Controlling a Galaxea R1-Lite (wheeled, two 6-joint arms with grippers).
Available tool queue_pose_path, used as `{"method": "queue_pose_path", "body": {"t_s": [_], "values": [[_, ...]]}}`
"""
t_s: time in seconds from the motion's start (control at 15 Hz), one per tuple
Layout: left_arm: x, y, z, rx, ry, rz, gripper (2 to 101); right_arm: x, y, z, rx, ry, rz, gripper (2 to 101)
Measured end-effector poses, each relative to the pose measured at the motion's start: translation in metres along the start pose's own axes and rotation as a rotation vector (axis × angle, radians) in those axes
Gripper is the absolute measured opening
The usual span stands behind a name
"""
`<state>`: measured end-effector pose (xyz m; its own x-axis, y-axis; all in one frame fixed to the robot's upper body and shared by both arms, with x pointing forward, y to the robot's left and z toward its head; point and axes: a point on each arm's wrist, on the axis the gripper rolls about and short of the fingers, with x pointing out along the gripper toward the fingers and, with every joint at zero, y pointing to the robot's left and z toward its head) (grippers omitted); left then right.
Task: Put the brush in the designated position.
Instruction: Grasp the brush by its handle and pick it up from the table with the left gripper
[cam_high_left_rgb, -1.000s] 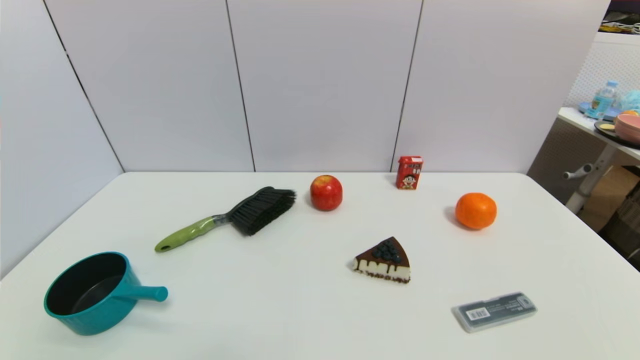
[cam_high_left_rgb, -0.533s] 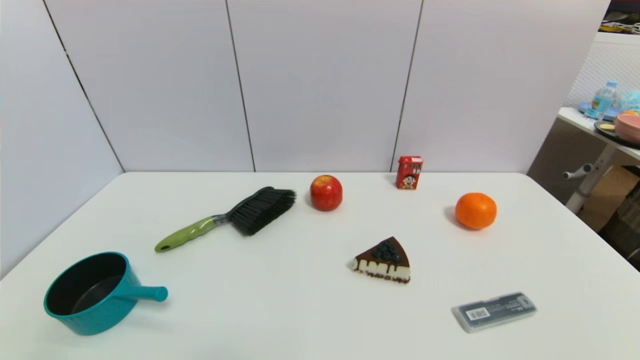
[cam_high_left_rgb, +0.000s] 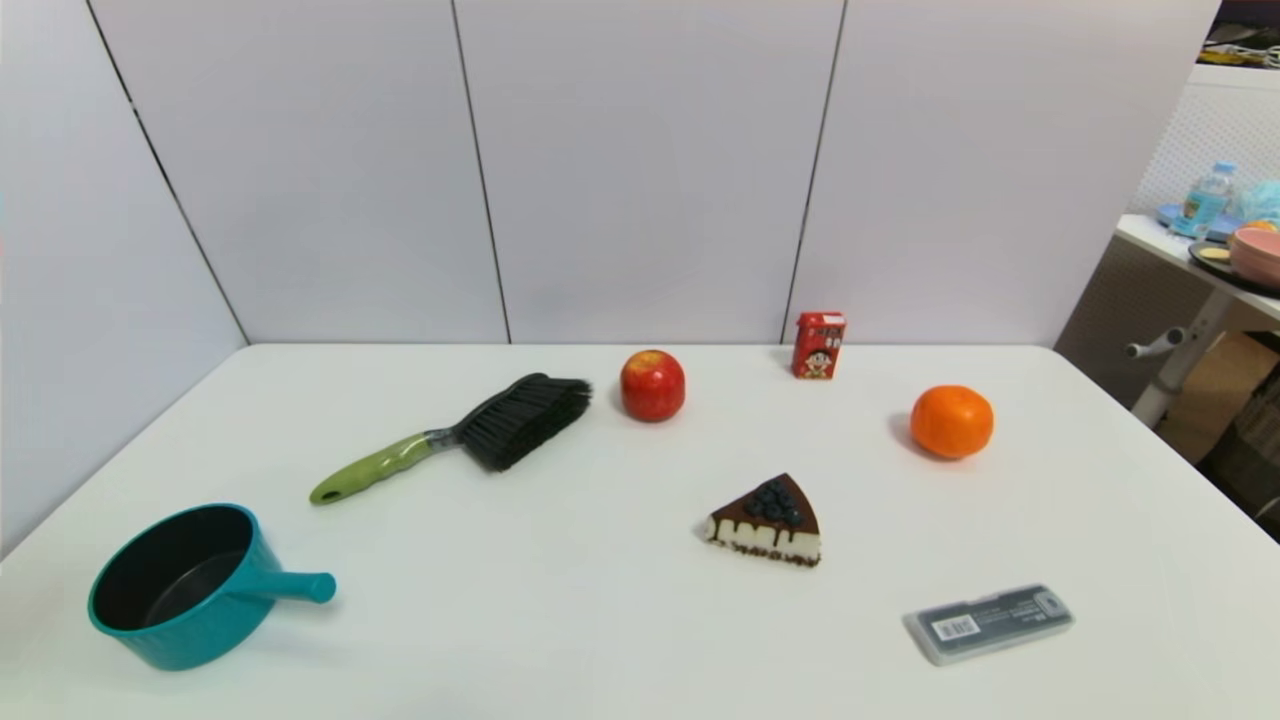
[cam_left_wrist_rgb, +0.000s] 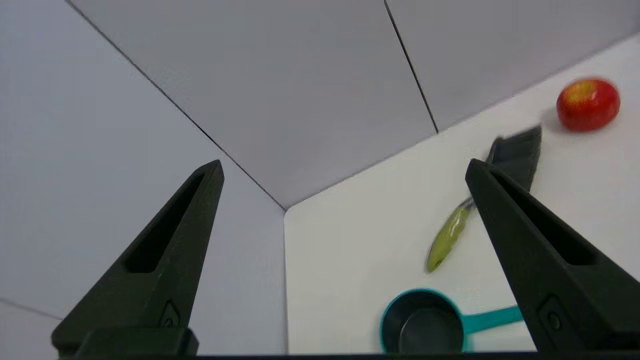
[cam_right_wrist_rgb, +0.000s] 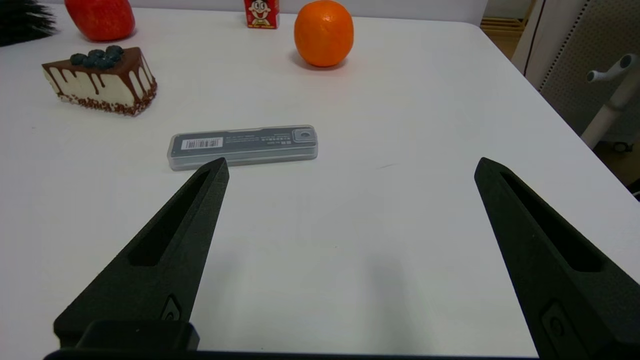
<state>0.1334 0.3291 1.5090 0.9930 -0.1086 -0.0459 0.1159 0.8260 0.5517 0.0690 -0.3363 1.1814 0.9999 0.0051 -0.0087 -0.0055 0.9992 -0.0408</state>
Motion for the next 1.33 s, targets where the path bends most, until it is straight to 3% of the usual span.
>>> {"method": "queue_pose_path", "body": {"t_s": [0.13,0.33,0.6,0.87,1.2,1.33], "values": [[0.045,0.004,0.009,0.202,0.15,-0.151,97.9,0.0,0.0,0.0,0.0,0.0,0.0,97.3],[0.111,-0.012,-0.007,0.498,0.371,-0.477,97.9,0.0,0.0,0.0,0.0,0.0,0.0,97.3],[0.183,-0.04,-0.035,0.695,0.475,-0.788,97.9,0.0,0.0,0.0,0.0,0.0,-0.001,97.3],[0.243,-0.071,-0.057,0.653,0.489,-0.918,97.9,0.0,0.0,0.0,0.0,0.0,0.0,97.3],[0.305,-0.116,-0.089,0.394,0.541,-1.011,97.9,0.0,0.0,0.0,0.0,0.0,0.0,97.3],[0.323,-0.131,-0.102,0.338,0.544,-1.047,97.9,0.0,0.0,0.0,0.0,0.0,0.0,97.3]]}}
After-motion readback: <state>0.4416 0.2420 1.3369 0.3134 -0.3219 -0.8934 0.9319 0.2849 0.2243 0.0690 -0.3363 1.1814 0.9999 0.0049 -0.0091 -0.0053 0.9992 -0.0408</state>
